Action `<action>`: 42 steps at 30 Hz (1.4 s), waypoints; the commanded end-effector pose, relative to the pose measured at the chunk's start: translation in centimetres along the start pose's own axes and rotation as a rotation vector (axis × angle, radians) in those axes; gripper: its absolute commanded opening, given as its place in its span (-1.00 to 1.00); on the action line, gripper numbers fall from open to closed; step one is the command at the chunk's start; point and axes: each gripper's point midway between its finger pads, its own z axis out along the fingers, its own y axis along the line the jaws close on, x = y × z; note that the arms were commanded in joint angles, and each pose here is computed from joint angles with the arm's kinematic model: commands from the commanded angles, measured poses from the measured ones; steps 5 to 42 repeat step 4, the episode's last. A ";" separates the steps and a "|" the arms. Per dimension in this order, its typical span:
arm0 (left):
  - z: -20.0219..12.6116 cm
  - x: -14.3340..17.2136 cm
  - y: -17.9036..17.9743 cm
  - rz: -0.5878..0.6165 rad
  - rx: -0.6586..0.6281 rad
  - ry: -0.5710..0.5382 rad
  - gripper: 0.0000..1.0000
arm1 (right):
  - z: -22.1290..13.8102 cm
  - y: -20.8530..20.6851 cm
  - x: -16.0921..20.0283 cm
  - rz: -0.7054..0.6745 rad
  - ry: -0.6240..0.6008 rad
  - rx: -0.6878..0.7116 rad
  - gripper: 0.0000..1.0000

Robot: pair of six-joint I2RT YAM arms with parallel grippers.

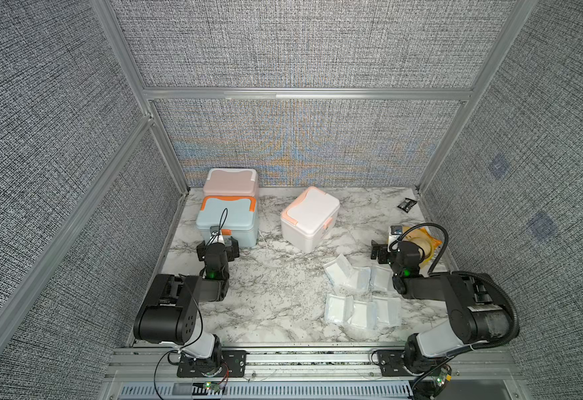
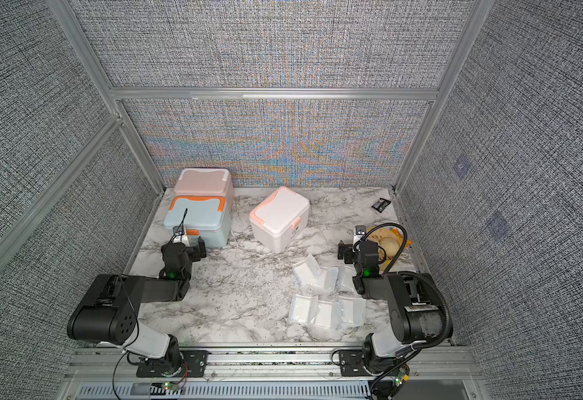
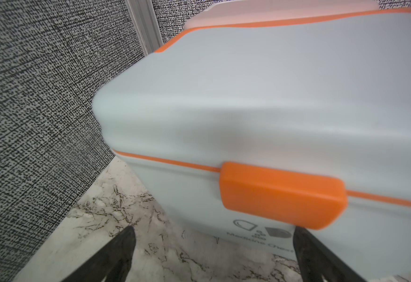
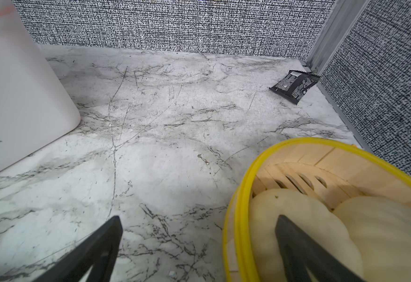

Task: Open first aid kits and take out gauze
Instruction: Reset both arms

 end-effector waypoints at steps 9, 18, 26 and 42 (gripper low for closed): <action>0.0 -0.7 -0.2 -0.007 0.011 -0.029 1.00 | 0.1 0.1 -0.2 -0.006 -0.002 -0.001 0.98; 0.0 -0.7 -0.2 -0.007 0.011 -0.029 1.00 | 0.1 0.1 -0.2 -0.006 -0.002 -0.001 0.98; 0.0 -0.7 -0.2 -0.007 0.011 -0.029 1.00 | 0.1 0.1 -0.2 -0.006 -0.002 -0.001 0.98; 0.0 -0.7 -0.2 -0.007 0.011 -0.029 1.00 | 0.1 0.1 -0.2 -0.006 -0.002 -0.001 0.98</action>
